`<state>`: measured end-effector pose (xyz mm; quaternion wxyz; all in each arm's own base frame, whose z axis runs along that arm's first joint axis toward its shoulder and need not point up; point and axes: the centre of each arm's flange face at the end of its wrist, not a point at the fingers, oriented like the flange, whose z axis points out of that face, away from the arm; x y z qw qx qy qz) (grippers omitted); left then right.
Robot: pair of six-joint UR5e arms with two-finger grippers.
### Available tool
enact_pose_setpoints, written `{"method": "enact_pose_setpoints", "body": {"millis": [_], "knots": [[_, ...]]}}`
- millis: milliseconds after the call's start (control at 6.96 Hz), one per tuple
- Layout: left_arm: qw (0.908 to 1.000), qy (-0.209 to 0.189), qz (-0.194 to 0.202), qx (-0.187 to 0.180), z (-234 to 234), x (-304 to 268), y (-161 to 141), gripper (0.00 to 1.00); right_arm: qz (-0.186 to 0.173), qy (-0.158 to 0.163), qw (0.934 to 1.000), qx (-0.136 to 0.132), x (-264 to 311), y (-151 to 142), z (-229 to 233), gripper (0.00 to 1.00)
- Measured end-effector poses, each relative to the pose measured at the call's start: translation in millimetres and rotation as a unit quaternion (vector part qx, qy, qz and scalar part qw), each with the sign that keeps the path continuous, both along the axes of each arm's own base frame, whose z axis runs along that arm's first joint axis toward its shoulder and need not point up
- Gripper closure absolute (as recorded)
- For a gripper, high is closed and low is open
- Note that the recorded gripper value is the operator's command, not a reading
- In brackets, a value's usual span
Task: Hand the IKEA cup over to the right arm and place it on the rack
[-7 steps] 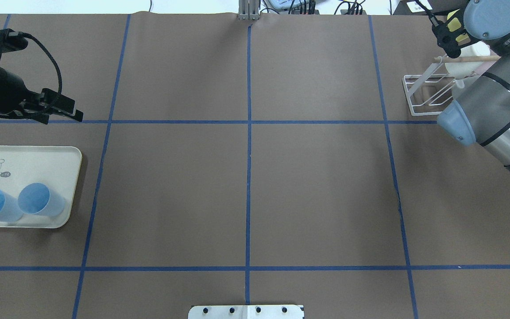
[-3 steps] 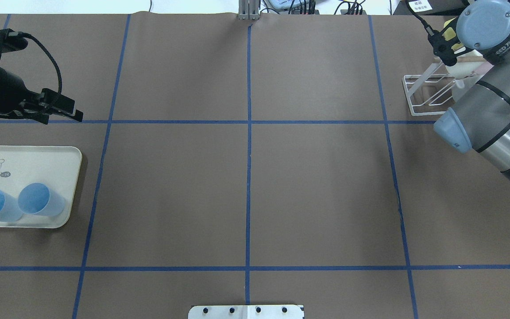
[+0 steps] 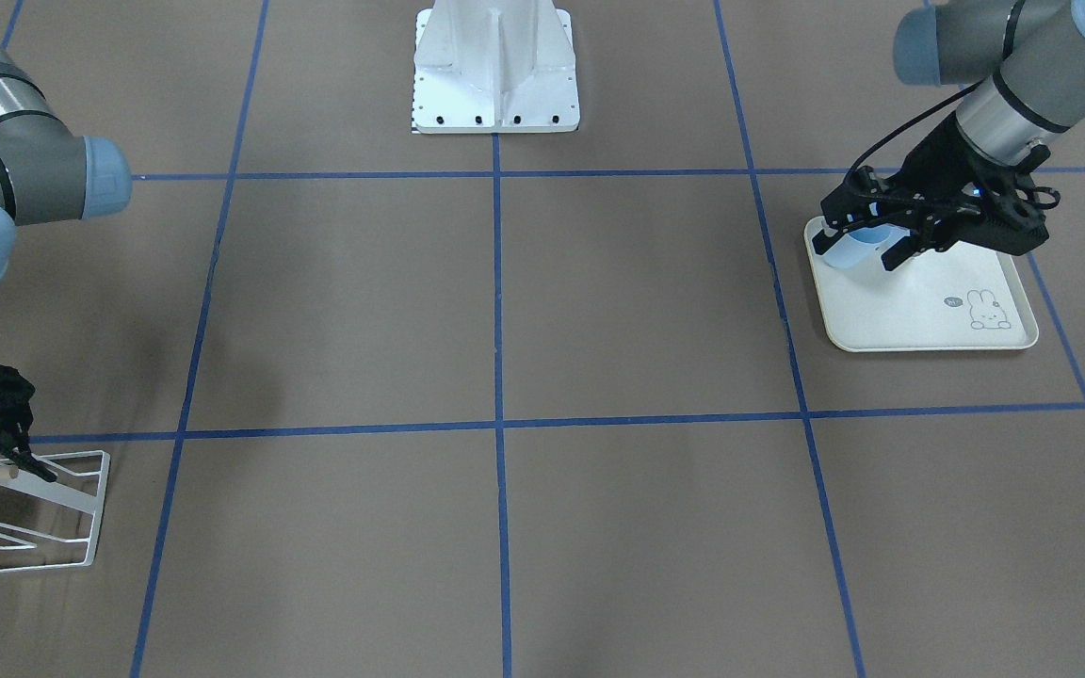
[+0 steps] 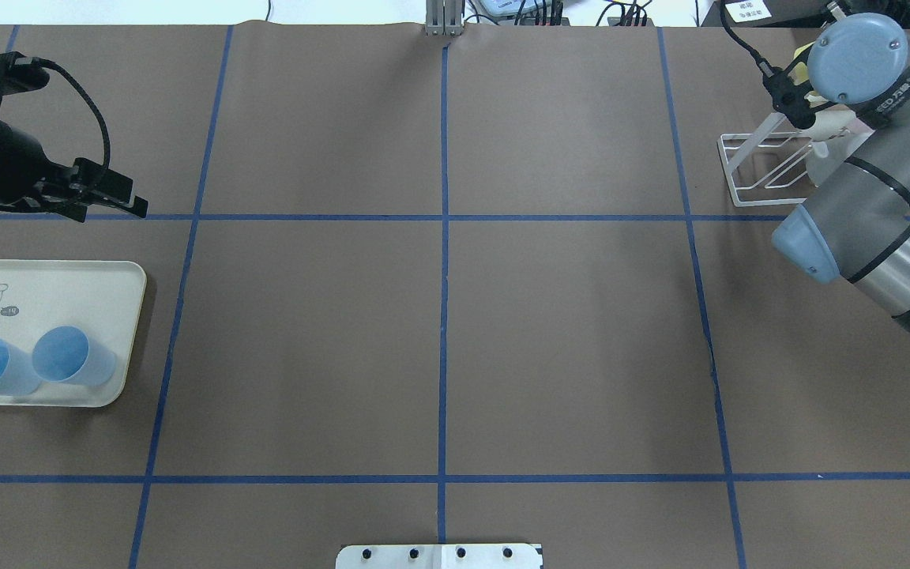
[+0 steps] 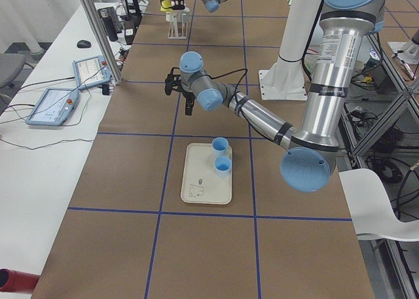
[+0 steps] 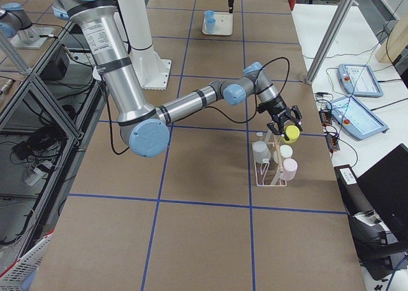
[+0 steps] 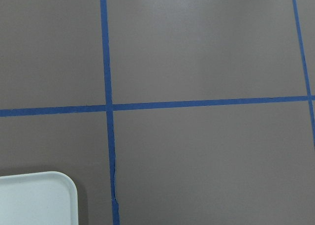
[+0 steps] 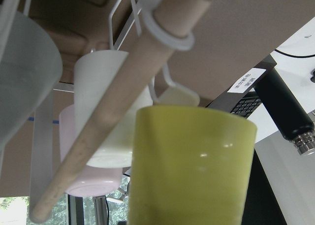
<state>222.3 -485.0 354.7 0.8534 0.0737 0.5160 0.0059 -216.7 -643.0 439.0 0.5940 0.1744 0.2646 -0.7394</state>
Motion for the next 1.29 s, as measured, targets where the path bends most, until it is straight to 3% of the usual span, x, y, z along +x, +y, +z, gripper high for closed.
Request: {"method": "enact_pose_setpoints", "body": {"millis": [431,574,862,1292], "knots": [[1.0,0.0,0.0,0.0,0.5,0.1,-0.2,0.0,-0.007,0.006,1.0,0.004,-12.7,3.6,-1.8,0.55],[1.0,0.0,0.0,-0.001,0.7,0.2,-0.3,0.0,-0.008,0.006,0.9999,0.005,-16.0,4.6,-2.2,0.49],[1.0,0.0,0.0,0.0,0.3,0.4,-0.6,0.0,-0.015,0.007,0.9999,0.004,-25.1,7.2,-1.0,0.01],[1.0,0.0,0.0,-0.001,0.8,0.2,-0.4,0.0,-0.021,0.002,0.9998,0.008,-35.3,7.7,-4.6,0.01]]}}
